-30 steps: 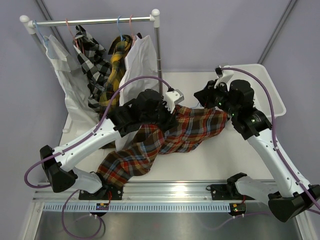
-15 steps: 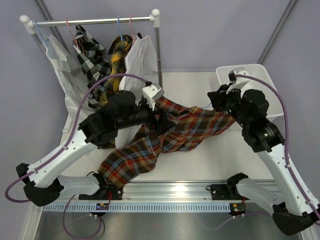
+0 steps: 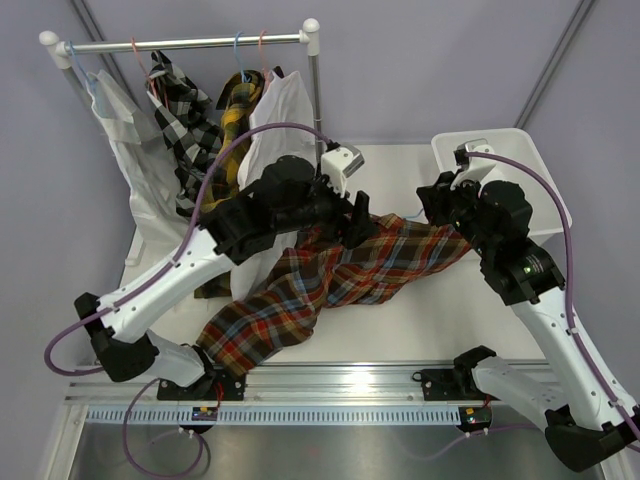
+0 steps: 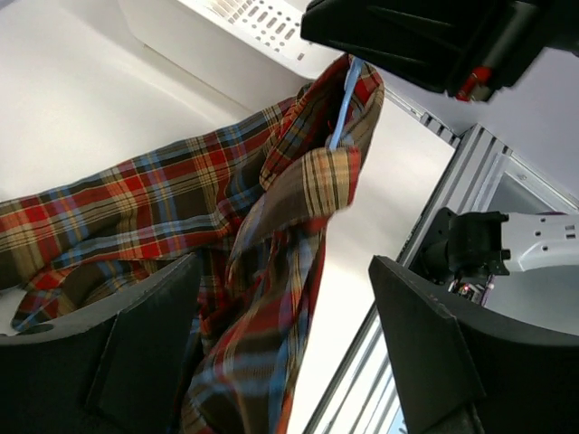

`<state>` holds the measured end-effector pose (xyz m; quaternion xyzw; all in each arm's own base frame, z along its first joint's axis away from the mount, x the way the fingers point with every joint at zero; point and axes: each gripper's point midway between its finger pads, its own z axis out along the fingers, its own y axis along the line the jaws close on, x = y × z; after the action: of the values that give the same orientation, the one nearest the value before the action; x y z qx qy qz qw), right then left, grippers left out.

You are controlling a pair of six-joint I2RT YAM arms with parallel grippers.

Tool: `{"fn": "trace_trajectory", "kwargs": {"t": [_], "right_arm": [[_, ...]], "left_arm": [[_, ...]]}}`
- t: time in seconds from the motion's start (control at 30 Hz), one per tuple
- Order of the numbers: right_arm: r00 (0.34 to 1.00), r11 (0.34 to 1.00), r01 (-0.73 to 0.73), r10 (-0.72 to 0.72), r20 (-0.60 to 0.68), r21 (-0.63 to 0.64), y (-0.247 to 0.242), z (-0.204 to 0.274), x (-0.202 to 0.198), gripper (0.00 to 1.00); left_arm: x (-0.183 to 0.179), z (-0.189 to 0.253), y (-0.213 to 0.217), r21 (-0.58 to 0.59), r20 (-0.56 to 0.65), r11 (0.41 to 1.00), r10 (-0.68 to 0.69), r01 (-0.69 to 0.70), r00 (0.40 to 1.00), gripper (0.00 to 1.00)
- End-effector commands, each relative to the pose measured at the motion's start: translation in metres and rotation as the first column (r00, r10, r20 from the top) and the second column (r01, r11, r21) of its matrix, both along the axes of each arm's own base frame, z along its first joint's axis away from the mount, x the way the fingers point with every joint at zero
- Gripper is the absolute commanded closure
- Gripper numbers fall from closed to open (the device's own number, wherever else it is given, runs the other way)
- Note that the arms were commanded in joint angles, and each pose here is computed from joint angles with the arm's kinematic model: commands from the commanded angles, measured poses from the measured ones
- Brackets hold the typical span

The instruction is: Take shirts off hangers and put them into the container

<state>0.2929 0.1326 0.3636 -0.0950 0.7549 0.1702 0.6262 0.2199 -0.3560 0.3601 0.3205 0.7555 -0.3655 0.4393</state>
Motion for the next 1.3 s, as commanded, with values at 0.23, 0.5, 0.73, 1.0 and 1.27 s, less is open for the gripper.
{"fn": "trace_trajectory", "kwargs": {"t": [0.23, 0.5, 0.73, 1.0, 1.27], "right_arm": [[0.997, 1.0, 0.01, -0.011, 0.074, 0.019, -0.001, 0.016, 0.003, 1.0], [0.997, 1.0, 0.016, -0.017, 0.08, 0.016, -0.003, 0.017, 0.002, 1.0], [0.996, 1.0, 0.023, -0.025, 0.083, 0.018, -0.005, 0.018, 0.0, 1.0], [0.998, 0.999, 0.036, -0.037, 0.055, 0.01, -0.006, 0.006, 0.003, 1.0], [0.997, 0.997, 0.081, -0.082, -0.002, -0.016, -0.012, -0.018, 0.007, 1.0]], "left_arm": [[0.021, 0.012, -0.045, -0.036, -0.004, 0.998, 0.042, -0.043, 0.999, 0.28], [0.022, 0.002, -0.057, -0.023, -0.025, 0.999, 0.029, -0.029, 0.999, 0.47], [0.018, -0.001, -0.06, -0.022, -0.036, 1.0, 0.011, -0.012, 0.999, 0.78], [0.016, 0.004, -0.056, -0.026, -0.021, 1.0, 0.011, -0.011, 1.0, 1.0], [0.019, 0.008, -0.047, -0.017, 0.019, 0.999, 0.038, -0.038, 0.999, 1.0]]}}
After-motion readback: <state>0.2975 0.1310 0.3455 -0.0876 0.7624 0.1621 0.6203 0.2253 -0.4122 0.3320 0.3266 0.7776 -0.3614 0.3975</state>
